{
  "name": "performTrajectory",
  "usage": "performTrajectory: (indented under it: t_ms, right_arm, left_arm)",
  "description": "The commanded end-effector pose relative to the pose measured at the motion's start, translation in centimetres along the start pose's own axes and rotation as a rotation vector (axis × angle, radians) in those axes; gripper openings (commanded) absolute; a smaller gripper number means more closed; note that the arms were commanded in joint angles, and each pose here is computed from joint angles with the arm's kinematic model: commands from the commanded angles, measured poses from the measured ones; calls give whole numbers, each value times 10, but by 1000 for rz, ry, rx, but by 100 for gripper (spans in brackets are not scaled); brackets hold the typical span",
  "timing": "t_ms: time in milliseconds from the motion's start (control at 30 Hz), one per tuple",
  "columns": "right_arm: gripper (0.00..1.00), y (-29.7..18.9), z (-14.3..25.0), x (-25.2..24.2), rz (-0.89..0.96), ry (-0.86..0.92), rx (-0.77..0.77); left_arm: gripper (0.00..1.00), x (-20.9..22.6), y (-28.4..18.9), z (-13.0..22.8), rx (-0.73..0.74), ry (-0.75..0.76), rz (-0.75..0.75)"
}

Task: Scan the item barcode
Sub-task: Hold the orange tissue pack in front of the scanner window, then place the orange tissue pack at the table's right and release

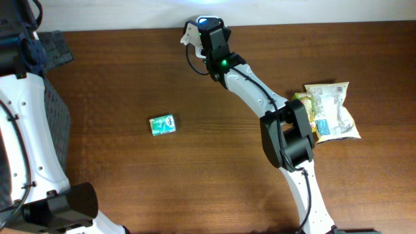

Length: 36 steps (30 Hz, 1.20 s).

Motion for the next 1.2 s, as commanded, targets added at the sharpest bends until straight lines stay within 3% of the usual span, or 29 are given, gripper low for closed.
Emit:
performTrajectory:
  t_ms: [0,100,200,267,333,467,633,667,733,800,933,1000,1033,1100,1167]
  right_arm:
    - [4,-52,-3,-73,43,184,-58]
    - [4,-92,-6,-85,-73,292,-105]
    - [4,-155,-4,-71,-396,621,-150]
    - [4,-184,24,-55,-549,869,10]
    - [4,-200,58,-26,-676,958,213]
    - [4,-204,134,54,-841,917,597]
    - [5,-197,214,127,-888,942,840]
    - [12,-197,224,132,-881,947,866]
    - [38,-200,248,135,-866,958,929]
    - [41,-202,261,132,-860,985,958]
    - [41,-204,261,113,-861,1017,943]
    - [41,-200,221,89,-947,1130,766]
    - [41,-194,177,70,-1039,1223,547]
    - [45,-187,131,57,-1102,1256,327]
    - [49,-182,107,56,-1105,1242,254]
  left_arm:
    - [99,2,1,0,2,-13,-4]
    - [99,2,1,0,2,-13,-4]
    - [99,2,1,0,2,-13,-4]
    - [99,2,1,0,2,-13,-4]
    - [99,2,1,0,2,-13,-4]
    - [99,2,1,0,2,-13,-4]
    - [99,2,1,0,2,-13,-4]
    - [99,2,1,0,2,-13,-4]
    - [99,2,1,0,2,-13,-4]
    - [99,2,1,0,2,-13,-4]
    - [99,2,1,0,2,-13,-4]
    - [99,2,1,0,2,-13,-4]
    - [99,2,1,0,2,-13,-4]
    - [99,2,1,0,2,-13,-4]
    - [99,2,1,0,2,-13,-4]
Point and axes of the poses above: each gripper's point midway between its finger pads, its own y axis out along the fingers, its own x axis along the line the jaws close on, z = x × y, the point moved 2 cm from there along -y, back along the fingers, and after that the axes turned 11 degrees about -y, right-handed, at the moved point
